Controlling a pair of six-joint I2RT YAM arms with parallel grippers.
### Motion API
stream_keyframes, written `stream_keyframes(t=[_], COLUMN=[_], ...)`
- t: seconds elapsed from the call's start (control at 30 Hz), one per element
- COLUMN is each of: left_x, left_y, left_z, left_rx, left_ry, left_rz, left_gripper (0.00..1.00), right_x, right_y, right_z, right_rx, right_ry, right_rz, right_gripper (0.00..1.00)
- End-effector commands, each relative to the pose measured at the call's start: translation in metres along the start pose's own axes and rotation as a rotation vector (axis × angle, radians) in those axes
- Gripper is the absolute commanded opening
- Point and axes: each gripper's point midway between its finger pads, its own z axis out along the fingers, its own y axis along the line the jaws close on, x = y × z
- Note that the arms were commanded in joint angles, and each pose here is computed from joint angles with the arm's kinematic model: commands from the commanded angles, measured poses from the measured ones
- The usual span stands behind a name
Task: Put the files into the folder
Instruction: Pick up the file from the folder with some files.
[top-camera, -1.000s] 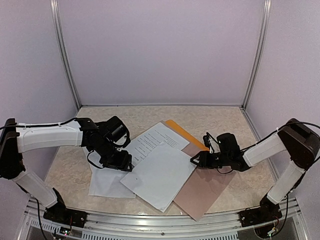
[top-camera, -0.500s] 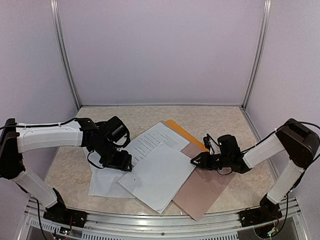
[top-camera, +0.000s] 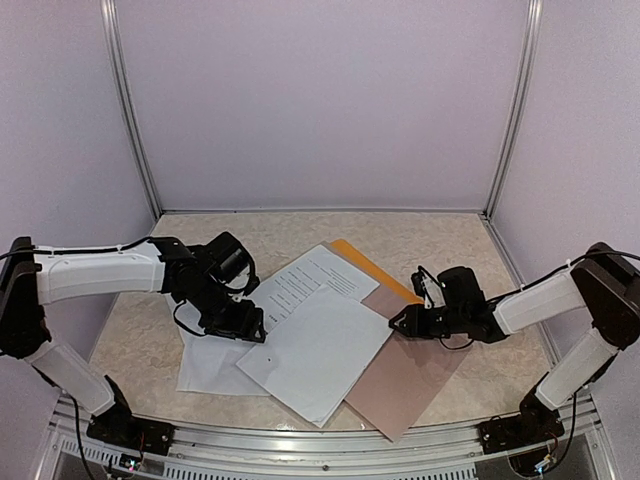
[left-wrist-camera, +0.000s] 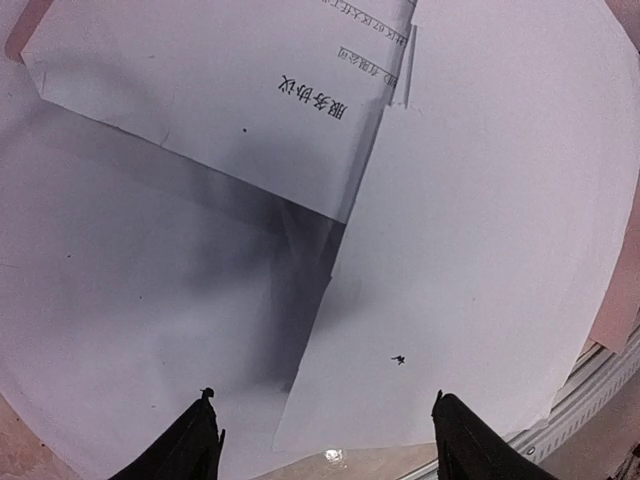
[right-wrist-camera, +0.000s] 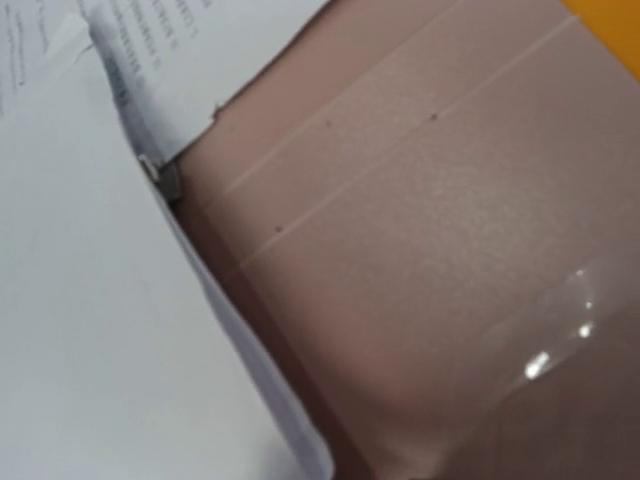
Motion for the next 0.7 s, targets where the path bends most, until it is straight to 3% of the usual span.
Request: stream_keyframes(t=[0.0, 0.33, 0.67], left_x=[-0.006, -0.027, -0.025], left_y=[-0.003, -0.009, -0.014], left_z=[0.010, 0.034, 0.062], left_rx=[0.115, 0.336, 0.438], left_ry=[0.014, 0.053, 0.114], left_rz=[-0.010, -0.041, -0.056], left_gripper=[0.72, 0.80, 0.66], right_x=[0.006, 0.011, 0.015], right_y=[0.000, 0.004, 0.006], right_z=[-0.004, -0.001, 0.001], right_rx=[0.014, -0.011, -0.017], right_ry=[0.019, 0.026, 0.037], right_rz=[-0.022, -0.022, -0.025], right_gripper=[0.37, 0.36, 0.35])
